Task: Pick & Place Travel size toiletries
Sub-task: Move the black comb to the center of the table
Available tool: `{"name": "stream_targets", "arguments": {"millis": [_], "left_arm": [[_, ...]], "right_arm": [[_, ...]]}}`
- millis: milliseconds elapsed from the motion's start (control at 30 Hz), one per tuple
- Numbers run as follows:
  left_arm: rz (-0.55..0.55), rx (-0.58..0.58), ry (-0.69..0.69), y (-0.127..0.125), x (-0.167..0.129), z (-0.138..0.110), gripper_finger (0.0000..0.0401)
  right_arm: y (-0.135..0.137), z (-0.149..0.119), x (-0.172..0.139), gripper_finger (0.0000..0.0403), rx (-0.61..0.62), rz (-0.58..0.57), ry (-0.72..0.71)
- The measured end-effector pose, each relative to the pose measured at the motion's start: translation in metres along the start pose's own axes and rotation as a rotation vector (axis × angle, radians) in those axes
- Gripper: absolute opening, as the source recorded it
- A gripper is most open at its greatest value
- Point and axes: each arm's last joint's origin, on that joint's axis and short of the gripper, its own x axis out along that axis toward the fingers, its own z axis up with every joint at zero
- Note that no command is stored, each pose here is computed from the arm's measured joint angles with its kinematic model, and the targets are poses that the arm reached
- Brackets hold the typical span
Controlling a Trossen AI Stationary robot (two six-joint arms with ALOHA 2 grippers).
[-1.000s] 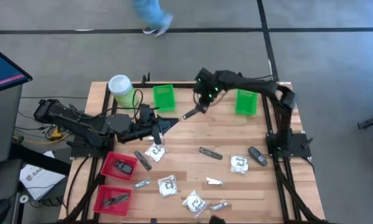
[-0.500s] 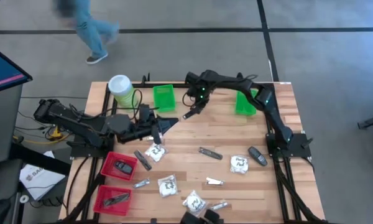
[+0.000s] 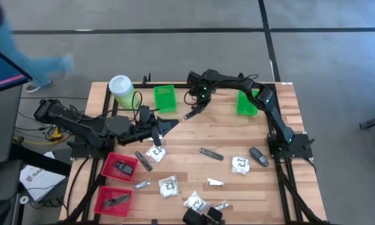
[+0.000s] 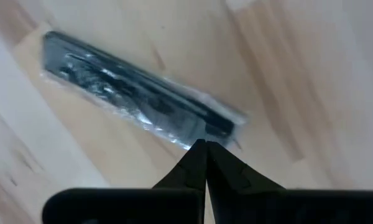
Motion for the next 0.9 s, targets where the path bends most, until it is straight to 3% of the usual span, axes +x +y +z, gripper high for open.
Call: {"name": "stream_targets", "arguments": {"millis": [367,633,900], "left_arm": [[0.004,-0.005,-0.009,0.0,0.0,0.001,0.0],[0.006,-0.006,-0.013,0.0,0.0,0.001,0.0],[0.01,-0.012,-0.019,0.0,0.0,0.001,0.0]], "right_arm": [[-0.025,-0.002,-0.004,0.0,0.067,0.006,-0.005],[-0.013,0.004,-0.004,0.0,0.076,0.206,-0.055],[-0.016,0.0,0.002,0.0,0.119,0.184,-0.033]]}}
